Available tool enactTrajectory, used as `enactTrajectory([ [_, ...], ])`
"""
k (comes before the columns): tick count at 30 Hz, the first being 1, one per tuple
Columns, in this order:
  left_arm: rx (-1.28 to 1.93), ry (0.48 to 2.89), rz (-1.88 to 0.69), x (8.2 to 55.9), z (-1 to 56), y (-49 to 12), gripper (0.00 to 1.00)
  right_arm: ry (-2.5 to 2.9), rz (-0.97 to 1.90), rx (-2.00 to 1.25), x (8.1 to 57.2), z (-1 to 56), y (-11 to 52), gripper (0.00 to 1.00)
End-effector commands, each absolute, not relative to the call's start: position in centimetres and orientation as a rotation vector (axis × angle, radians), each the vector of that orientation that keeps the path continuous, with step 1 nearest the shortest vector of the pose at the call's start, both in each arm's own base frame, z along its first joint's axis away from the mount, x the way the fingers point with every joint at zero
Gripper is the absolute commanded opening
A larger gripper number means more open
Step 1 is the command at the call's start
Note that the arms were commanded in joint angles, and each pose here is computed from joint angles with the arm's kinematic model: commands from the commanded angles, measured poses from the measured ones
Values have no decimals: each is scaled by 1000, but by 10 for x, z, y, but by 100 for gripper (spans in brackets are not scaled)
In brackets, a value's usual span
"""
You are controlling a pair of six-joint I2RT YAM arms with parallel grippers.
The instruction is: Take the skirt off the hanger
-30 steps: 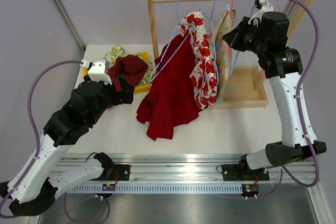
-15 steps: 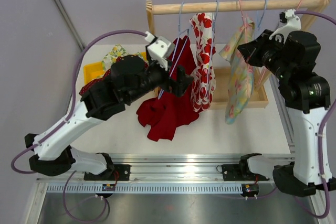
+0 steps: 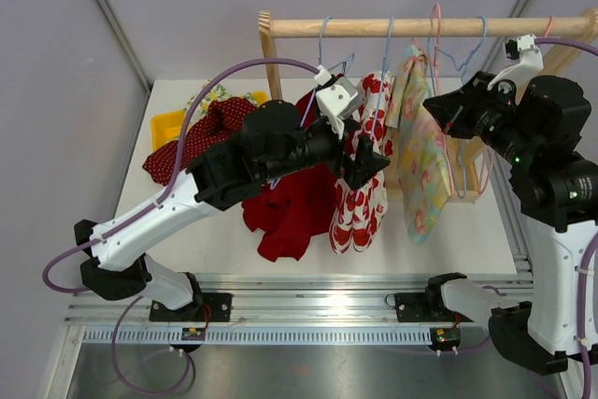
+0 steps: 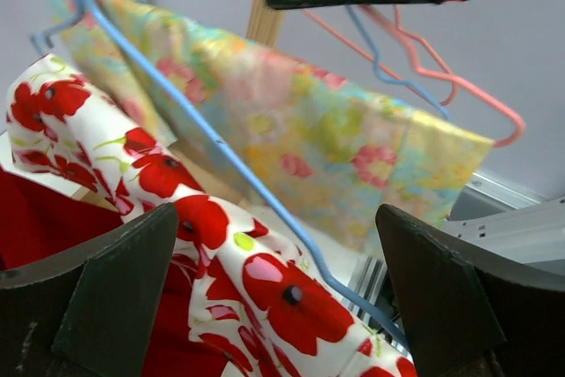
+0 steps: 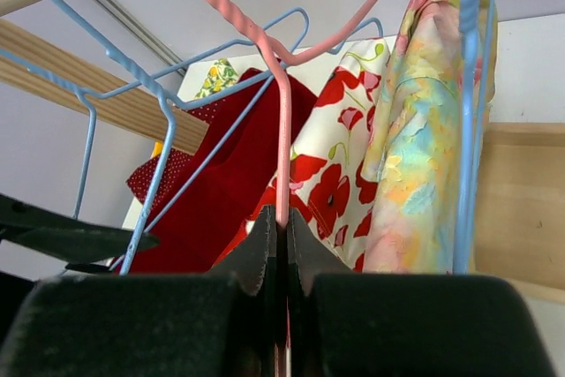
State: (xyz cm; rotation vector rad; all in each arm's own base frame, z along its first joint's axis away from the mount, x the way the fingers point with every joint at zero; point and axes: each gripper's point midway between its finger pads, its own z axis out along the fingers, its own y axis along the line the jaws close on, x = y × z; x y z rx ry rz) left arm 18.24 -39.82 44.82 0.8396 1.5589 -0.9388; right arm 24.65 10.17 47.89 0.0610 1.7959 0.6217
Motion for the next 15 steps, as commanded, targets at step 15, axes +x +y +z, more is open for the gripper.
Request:
enactTrajectory([
  [15,846,1465,-1005,164,458,-395,99,1457,678,-55,278,589,118,0],
])
